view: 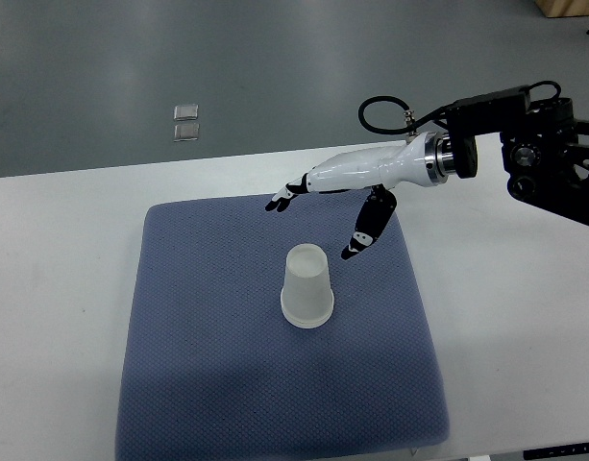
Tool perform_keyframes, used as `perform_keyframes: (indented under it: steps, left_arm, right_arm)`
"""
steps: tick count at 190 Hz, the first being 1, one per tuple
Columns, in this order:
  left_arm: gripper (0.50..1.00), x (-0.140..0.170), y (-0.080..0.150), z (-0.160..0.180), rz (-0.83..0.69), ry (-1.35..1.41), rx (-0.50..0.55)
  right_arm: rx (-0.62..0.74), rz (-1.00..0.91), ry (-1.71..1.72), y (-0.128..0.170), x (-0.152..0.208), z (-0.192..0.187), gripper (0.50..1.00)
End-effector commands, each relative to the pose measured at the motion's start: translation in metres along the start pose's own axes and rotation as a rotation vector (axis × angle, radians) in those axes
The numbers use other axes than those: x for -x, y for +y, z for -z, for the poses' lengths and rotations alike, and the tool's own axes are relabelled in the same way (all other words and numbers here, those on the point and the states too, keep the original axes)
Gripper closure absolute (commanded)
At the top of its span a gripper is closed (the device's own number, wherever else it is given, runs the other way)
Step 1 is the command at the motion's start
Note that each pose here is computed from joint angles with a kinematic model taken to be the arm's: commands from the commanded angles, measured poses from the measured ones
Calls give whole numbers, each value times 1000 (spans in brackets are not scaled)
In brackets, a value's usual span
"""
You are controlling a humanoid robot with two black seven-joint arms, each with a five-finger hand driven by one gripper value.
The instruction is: Stack paper cups
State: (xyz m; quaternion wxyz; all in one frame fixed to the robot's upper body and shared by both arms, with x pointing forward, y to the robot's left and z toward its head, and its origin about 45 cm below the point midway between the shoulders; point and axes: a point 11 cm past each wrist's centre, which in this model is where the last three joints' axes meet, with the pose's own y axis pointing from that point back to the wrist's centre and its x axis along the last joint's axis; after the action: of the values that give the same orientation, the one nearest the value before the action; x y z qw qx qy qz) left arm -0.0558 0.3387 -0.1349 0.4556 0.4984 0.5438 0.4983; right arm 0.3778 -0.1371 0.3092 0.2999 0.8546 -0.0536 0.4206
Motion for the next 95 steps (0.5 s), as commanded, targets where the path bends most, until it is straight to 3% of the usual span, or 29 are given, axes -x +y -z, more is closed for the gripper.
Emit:
perform_keyframes:
  steps: [1, 37, 65, 95]
  left_arm:
    - [500, 0, 0, 0, 0, -1, 0]
    - [500, 0, 0, 0, 0, -1, 0]
    - [500, 0, 0, 0, 0, 1, 0]
    - [500, 0, 0, 0, 0, -1, 0]
  right_arm:
    - [-6, -65, -183, 2, 4, -20, 587]
    - [-35, -191, -603, 4, 9, -56, 587]
    - [51, -260, -952, -1, 27, -92, 587]
    - [57, -416, -1271, -3, 32, -118, 587]
